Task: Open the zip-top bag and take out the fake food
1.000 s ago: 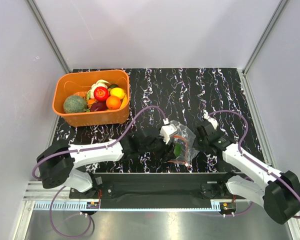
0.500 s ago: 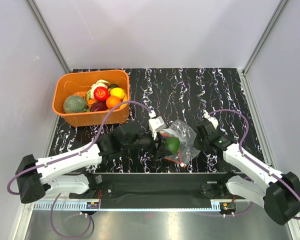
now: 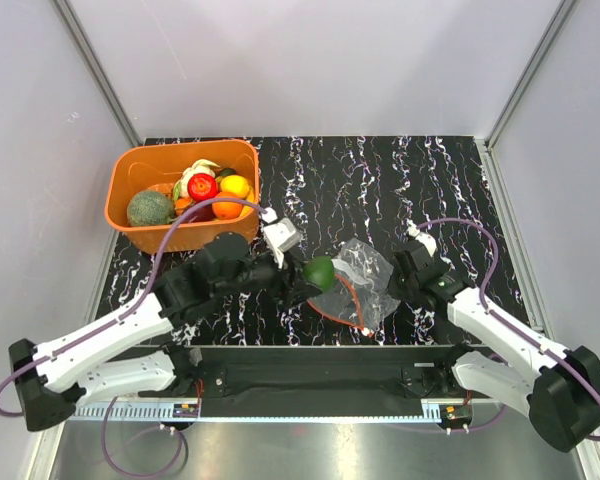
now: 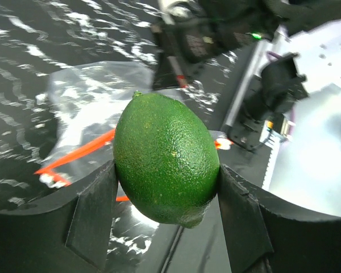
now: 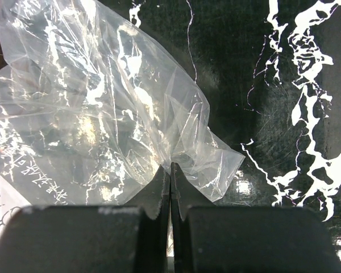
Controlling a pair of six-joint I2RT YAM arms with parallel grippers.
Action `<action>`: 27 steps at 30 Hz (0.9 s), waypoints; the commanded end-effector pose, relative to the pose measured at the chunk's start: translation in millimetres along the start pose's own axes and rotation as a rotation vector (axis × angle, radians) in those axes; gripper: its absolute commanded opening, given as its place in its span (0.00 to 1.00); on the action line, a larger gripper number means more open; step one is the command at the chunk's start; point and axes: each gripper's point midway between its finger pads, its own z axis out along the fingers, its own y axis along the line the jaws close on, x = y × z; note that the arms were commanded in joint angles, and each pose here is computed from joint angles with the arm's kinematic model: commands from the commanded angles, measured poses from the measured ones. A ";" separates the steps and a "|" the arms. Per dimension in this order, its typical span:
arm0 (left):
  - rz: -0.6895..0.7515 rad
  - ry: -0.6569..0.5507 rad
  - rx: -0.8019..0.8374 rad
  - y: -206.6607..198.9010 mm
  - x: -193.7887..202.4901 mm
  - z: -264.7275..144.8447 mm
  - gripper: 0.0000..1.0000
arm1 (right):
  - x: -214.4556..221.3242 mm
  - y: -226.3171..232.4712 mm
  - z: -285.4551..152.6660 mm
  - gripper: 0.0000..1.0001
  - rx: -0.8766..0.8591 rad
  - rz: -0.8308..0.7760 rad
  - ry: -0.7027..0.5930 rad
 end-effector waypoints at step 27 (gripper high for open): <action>-0.166 -0.184 -0.880 305.4 -142.6 -93.1 0.33 | -16.9 21.4 -9.9 0.00 -0.125 0.002 -0.074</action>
